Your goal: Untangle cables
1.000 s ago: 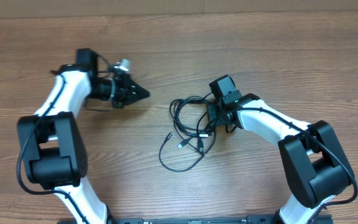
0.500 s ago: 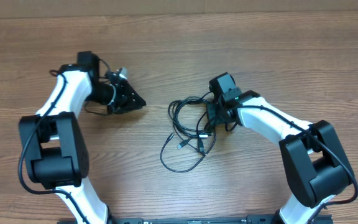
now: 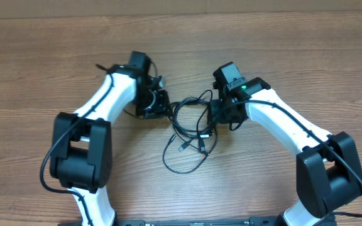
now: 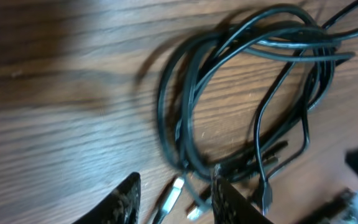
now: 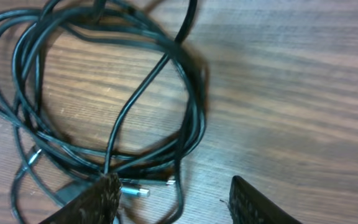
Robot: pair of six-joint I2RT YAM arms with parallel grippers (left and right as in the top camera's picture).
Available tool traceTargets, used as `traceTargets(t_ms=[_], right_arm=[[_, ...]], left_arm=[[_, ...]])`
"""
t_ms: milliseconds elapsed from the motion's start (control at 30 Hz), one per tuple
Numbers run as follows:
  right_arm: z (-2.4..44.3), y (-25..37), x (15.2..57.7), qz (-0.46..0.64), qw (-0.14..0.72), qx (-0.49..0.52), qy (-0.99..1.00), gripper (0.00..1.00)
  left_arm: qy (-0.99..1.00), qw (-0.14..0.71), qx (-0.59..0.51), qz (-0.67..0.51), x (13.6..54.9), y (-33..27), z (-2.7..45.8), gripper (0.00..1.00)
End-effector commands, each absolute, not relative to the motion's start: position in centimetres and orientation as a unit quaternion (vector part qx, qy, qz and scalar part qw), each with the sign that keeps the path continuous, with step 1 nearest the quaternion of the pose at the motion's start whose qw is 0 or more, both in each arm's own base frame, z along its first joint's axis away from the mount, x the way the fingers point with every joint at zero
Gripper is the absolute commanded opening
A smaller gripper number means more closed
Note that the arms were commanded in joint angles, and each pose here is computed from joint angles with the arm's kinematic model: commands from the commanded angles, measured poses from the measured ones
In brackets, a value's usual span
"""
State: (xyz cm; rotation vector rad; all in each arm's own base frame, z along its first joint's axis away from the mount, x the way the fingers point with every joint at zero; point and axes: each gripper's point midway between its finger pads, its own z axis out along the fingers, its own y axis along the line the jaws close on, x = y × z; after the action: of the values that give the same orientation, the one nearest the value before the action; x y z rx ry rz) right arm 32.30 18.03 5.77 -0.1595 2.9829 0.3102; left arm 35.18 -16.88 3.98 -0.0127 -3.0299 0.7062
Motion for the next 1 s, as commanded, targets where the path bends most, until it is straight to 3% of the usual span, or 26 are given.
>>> traceTargets(t_ms=[0, 367, 800, 867, 967], right_arm=[[6.5, 19.7, 31.5, 0.158, 0.051, -0.041, 0.985, 0.55], [3.8, 21.5, 30.1, 0.22, 0.032, 0.011, 0.975, 0.5], [1.8, 24.7, 29.1, 0.253, 0.049, 0.053, 0.965, 0.31], [1.8, 24.8, 28.9, 0.252, 0.05, 0.051, 0.965, 0.25], [1.7, 24.9, 28.9, 0.251, 0.051, 0.05, 0.965, 0.04]], left_arm=[[-0.987, -0.027, 0.024, 0.155, 36.6, -16.6, 4.1, 0.39], [-0.994, -0.051, 0.038, 0.085, 36.7, -16.3, 3.5, 0.37], [-0.997, -0.039, 0.034, 0.063, 35.5, -15.2, 1.6, 0.34], [-0.997, -0.039, 0.034, 0.063, 35.5, -15.2, 1.6, 0.33], [-0.997, -0.037, 0.027, 0.062, 35.4, -15.2, 1.4, 0.31]])
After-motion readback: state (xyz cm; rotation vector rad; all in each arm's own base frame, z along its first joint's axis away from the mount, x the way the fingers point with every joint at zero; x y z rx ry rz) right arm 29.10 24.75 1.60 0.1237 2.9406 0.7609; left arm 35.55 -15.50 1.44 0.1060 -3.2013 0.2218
